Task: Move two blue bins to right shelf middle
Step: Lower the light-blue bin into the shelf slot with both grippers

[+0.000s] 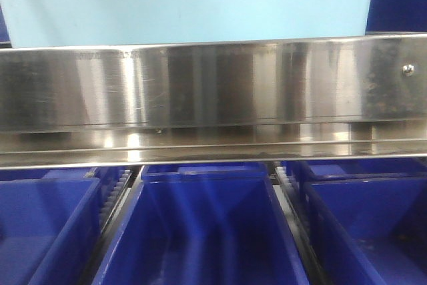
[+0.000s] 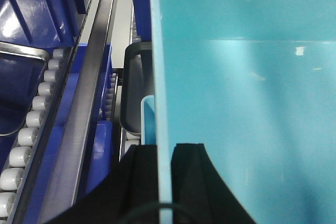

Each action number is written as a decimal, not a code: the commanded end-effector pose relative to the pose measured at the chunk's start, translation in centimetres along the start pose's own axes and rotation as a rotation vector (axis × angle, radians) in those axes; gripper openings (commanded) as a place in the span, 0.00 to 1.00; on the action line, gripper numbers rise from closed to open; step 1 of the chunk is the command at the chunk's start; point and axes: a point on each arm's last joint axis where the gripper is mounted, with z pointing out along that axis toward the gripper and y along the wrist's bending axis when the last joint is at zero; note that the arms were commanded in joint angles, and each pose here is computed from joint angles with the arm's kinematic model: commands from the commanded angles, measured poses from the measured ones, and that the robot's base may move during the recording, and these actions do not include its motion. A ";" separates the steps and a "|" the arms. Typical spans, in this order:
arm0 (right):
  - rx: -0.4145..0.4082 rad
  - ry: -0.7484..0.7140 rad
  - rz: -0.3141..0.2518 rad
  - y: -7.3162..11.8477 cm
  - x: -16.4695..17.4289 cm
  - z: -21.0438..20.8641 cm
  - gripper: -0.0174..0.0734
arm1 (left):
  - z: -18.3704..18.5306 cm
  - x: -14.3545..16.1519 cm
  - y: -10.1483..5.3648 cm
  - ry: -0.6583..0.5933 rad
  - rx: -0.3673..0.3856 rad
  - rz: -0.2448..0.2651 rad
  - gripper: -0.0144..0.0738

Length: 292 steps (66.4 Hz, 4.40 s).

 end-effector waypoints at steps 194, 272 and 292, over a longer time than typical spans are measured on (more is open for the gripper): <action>-0.007 -0.067 -0.020 0.8 -1.3 3.6 0.50 | 4.6 0.2 1.0 0.111 0.064 -0.020 0.56; -0.052 -0.143 -0.019 1.2 -2.0 3.3 0.50 | 4.3 -0.2 1.2 0.071 0.057 -0.007 0.56; -0.052 -0.143 -0.019 1.2 -2.0 3.3 0.50 | 4.3 -0.2 1.2 0.071 0.057 -0.007 0.56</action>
